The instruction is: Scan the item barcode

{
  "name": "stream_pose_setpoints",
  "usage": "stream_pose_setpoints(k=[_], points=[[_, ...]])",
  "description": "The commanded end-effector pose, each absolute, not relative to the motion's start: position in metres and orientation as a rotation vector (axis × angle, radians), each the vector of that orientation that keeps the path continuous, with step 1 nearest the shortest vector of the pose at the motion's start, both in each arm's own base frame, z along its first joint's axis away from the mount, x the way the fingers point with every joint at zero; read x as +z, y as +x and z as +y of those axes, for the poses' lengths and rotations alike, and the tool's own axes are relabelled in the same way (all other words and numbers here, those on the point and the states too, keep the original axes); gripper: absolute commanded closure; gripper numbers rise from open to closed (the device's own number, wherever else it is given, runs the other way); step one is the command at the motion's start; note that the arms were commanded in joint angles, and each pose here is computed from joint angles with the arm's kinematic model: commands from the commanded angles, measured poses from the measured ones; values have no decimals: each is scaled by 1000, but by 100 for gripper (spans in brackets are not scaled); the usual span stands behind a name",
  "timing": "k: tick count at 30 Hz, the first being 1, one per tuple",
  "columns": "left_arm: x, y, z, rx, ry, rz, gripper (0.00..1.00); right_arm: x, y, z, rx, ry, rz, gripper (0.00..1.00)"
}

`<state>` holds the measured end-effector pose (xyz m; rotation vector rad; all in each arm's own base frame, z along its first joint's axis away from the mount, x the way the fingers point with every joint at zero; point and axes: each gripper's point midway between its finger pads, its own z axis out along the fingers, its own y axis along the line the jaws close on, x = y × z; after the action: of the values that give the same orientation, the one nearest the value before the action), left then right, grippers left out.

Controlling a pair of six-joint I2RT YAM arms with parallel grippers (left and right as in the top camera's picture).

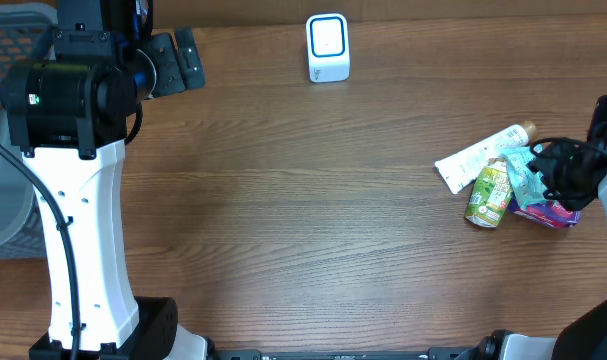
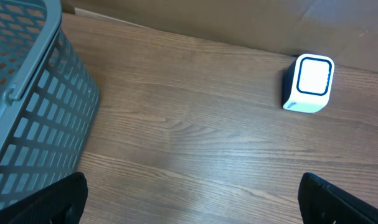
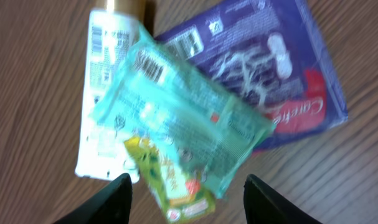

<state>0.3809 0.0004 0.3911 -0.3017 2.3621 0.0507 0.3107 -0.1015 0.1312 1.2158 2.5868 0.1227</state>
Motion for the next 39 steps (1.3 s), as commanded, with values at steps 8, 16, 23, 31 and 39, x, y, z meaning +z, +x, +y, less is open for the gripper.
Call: stream_pose_setpoints(k=[8,16,23,31,39], points=[[392,384,2,58,-324,2352,0,279,317,-33,505,721,2458,43],[392,384,2,58,-323,2352,0,351,254,47,741,329,2333,0],[392,384,2,58,-323,2352,0,374,222,55,743,305,2242,0],[392,384,2,58,-323,2352,1,366,214,52,621,134,2273,0],[392,384,2,58,-323,2352,0,338,223,36,409,76,2191,0]])
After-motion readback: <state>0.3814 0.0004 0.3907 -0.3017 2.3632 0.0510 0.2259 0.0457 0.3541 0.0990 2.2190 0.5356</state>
